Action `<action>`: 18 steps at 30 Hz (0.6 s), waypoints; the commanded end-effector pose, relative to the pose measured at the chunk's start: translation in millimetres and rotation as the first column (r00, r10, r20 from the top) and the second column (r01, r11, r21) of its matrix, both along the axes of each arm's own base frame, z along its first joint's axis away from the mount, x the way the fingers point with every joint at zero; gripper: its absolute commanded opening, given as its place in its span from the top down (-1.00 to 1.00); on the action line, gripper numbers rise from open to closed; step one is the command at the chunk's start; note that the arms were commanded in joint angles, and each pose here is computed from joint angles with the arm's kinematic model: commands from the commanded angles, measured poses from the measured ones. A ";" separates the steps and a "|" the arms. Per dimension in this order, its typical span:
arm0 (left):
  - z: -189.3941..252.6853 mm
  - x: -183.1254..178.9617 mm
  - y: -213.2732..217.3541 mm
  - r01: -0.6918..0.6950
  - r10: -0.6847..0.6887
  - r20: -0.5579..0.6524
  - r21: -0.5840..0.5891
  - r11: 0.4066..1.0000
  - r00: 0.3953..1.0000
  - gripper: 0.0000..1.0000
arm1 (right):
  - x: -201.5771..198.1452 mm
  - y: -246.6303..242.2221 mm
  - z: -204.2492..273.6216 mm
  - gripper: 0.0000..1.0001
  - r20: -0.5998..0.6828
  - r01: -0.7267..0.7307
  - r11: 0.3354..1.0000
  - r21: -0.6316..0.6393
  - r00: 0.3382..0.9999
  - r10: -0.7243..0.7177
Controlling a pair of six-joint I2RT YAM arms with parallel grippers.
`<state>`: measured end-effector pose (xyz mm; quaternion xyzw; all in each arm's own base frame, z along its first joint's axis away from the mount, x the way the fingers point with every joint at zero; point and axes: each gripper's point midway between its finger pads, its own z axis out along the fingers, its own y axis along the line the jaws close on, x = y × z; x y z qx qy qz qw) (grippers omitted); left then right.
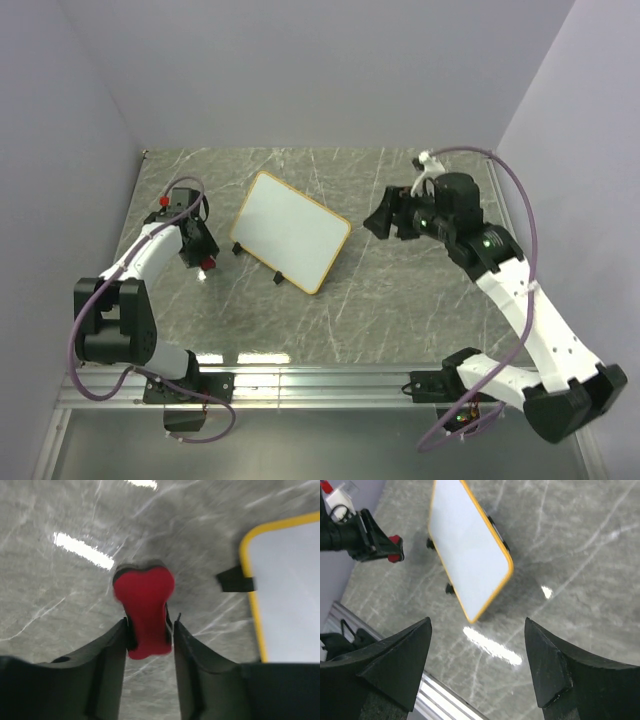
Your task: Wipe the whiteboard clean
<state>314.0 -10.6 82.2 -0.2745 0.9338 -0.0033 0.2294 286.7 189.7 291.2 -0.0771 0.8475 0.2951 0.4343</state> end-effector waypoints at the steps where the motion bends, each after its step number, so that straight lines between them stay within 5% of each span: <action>1: -8.1 -5.9 2.0 -0.030 0.031 -0.018 0.006 1.000 0.999 0.05 | -23.5 -20.5 -36.5 -0.63 -0.075 0.038 0.997 -0.060 0.996 -0.043; 6: -8.7 -8.9 5.1 -0.037 0.038 -0.039 0.023 0.999 0.999 -0.35 | -44.6 -35.1 -61.3 -0.67 -0.105 0.063 0.994 -0.084 0.992 -0.072; 13: 32.3 -3.1 7.3 -0.036 0.036 0.008 0.034 0.999 0.999 -0.35 | -49.7 -46.1 -38.3 -0.67 -0.046 0.094 0.991 -0.093 0.994 -0.098; 18: 106.6 3.8 -7.3 0.058 -0.053 0.175 -0.021 0.998 0.983 -0.32 | -47.9 -60.3 -5.2 -0.64 0.005 0.197 0.978 -0.069 0.980 -0.197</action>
